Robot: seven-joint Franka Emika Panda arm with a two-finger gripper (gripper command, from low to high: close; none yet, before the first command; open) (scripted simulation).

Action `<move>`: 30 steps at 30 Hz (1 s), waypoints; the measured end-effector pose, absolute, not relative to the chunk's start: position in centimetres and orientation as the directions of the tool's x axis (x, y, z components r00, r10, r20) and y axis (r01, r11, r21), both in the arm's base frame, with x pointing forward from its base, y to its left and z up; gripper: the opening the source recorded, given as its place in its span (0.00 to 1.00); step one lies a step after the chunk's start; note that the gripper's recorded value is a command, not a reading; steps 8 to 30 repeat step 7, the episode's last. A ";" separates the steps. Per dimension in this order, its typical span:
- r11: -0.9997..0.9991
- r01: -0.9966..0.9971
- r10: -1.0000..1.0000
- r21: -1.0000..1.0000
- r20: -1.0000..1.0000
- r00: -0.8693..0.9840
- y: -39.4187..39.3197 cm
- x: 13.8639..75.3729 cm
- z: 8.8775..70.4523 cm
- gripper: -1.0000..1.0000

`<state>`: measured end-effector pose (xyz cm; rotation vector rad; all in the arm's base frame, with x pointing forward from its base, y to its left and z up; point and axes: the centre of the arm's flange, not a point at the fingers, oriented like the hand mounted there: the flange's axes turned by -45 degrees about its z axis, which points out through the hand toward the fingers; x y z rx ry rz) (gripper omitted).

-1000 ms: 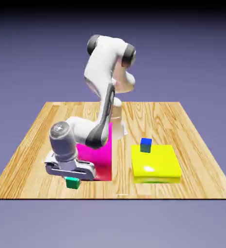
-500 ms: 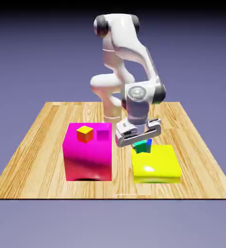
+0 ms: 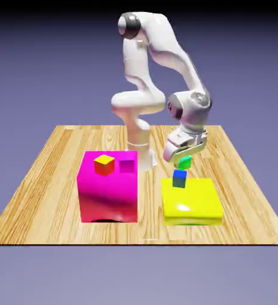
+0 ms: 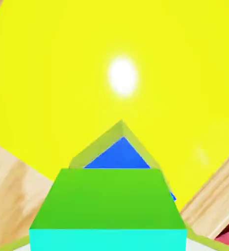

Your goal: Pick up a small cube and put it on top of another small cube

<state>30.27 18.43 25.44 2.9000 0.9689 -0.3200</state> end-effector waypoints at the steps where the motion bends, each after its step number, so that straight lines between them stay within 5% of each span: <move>1: -0.799 0.601 0.587 0.000 -0.217 0.780 18.4 30.3 25.4 1.00; 7: -0.799 0.601 0.587 0.000 -0.218 0.780 19.0 31.1 31.9 1.00; 30: -0.799 0.601 0.587 0.000 -0.218 0.780 19.0 31.1 31.9 1.00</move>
